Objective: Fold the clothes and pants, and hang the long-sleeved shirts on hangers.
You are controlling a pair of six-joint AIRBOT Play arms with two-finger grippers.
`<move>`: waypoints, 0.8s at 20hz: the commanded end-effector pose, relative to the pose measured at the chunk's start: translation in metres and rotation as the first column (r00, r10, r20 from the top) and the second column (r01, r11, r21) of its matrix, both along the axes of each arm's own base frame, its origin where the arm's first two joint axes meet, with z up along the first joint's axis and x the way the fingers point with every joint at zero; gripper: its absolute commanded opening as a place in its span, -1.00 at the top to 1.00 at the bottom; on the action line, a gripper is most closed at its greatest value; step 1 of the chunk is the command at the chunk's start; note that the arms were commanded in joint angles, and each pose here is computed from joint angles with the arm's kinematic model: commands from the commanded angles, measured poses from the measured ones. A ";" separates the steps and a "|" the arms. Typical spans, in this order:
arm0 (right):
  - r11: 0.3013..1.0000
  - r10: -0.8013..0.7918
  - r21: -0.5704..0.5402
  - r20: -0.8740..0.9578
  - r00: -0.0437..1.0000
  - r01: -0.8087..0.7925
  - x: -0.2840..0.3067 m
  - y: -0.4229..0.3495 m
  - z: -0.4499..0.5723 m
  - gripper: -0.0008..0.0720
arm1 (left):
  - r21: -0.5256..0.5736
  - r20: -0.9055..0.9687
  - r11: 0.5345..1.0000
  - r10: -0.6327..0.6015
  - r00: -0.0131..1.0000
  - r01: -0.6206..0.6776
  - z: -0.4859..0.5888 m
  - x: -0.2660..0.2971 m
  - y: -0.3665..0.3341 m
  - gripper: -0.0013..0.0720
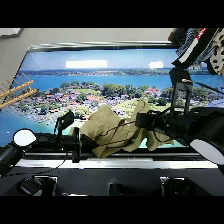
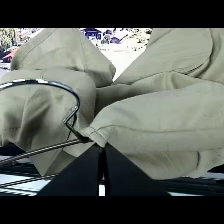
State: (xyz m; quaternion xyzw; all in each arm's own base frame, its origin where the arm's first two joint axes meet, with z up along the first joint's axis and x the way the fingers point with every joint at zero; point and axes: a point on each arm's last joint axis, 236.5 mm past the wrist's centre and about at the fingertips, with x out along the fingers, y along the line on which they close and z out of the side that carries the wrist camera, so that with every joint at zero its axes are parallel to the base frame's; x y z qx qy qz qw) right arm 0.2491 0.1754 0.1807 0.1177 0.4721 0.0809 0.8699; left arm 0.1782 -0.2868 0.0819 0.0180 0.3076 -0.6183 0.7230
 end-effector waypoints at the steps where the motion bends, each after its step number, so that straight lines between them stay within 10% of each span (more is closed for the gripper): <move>1: 0.999 0.002 -0.038 -0.019 1.000 -0.002 0.002 -0.001 -0.008 0.91 | -0.007 0.001 1.000 -0.003 1.000 0.003 0.001 0.000 -0.001 0.92; 11: 0.999 0.048 -0.014 -0.068 0.997 -0.049 0.004 0.023 -0.023 0.89 | -0.044 0.027 0.998 0.042 0.999 -0.041 0.009 0.013 -0.005 0.92; 13: 0.999 0.048 -0.011 -0.066 0.997 -0.049 0.004 0.023 -0.023 0.71 | -0.043 0.024 0.998 0.041 0.999 -0.040 0.008 0.013 -0.005 0.92; 16: 0.999 0.046 -0.016 -0.073 0.996 -0.047 0.001 0.019 -0.022 -0.36 | -0.043 0.023 0.998 0.042 0.999 -0.041 0.008 0.013 -0.005 0.92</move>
